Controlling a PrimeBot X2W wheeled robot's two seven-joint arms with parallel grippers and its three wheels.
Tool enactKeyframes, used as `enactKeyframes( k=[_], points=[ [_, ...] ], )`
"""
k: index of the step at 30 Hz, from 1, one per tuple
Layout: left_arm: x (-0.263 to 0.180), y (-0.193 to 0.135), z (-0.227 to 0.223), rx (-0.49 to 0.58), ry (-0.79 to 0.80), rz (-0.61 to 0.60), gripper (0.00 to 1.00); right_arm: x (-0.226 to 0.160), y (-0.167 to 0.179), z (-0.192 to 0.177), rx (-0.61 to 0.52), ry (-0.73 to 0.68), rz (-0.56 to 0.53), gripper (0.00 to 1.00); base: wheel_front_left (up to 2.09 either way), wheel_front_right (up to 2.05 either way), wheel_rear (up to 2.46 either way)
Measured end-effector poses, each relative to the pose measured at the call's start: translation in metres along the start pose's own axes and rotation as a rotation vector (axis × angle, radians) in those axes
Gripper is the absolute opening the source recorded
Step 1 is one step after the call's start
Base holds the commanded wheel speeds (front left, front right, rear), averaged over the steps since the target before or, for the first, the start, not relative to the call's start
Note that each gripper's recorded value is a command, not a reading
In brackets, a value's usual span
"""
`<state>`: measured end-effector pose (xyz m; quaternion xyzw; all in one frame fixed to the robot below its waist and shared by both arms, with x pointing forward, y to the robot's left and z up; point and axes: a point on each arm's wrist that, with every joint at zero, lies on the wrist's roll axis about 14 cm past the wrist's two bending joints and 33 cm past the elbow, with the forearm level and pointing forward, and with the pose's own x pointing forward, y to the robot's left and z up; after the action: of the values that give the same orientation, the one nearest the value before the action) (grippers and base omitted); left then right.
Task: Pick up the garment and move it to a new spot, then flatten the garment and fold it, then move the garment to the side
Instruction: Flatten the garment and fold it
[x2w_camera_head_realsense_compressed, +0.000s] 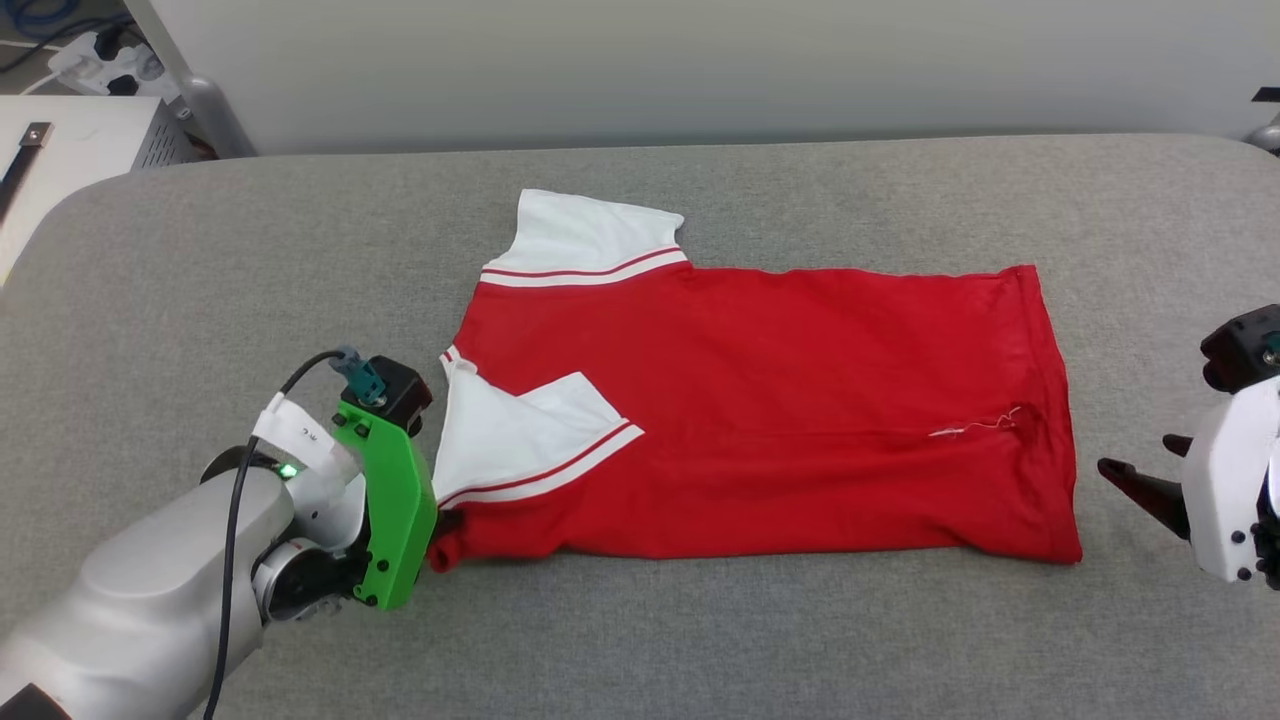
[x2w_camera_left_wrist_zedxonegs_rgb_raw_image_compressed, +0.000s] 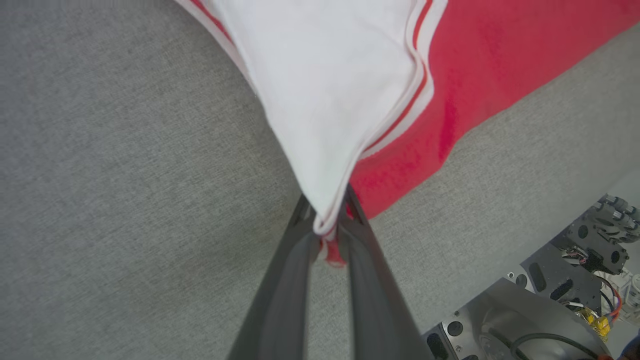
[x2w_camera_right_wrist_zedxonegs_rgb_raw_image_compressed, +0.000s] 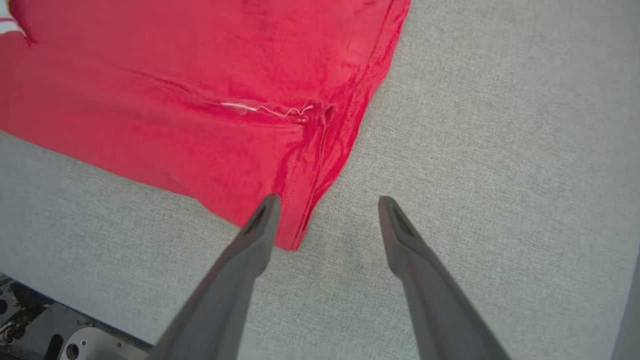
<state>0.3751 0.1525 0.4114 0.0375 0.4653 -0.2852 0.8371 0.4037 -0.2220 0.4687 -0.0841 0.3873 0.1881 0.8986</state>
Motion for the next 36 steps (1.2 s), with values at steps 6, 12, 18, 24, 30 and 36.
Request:
enactKeyframes(
  k=[6,12,18,24,30,36],
  points=[
    [0.001,0.002,0.006,0.014,-0.015,0.001,0.00,0.018,0.006,-0.021,-0.012,0.136,0.024,1.00,0.00,0.00,0.00],
    [0.009,0.009,0.006,0.034,-0.014,0.009,0.00,0.056,0.019,-0.055,0.050,0.245,0.054,1.00,0.00,0.00,0.00],
    [0.016,0.014,-0.001,0.028,0.006,0.013,0.00,0.072,0.020,-0.075,0.071,0.291,0.052,1.00,0.00,0.00,0.00],
    [0.017,0.016,-0.001,0.033,0.001,0.018,0.00,0.074,0.022,-0.075,0.099,0.253,0.057,0.00,0.00,0.00,0.00],
    [0.011,0.016,-0.002,0.037,-0.012,0.031,0.00,0.067,0.026,-0.061,0.115,0.158,0.064,0.00,0.00,0.00,0.00],
    [-0.003,0.014,-0.003,0.037,-0.035,0.040,0.00,0.047,0.024,-0.042,0.112,0.051,0.065,0.00,0.00,0.00,0.00]
  ],
)
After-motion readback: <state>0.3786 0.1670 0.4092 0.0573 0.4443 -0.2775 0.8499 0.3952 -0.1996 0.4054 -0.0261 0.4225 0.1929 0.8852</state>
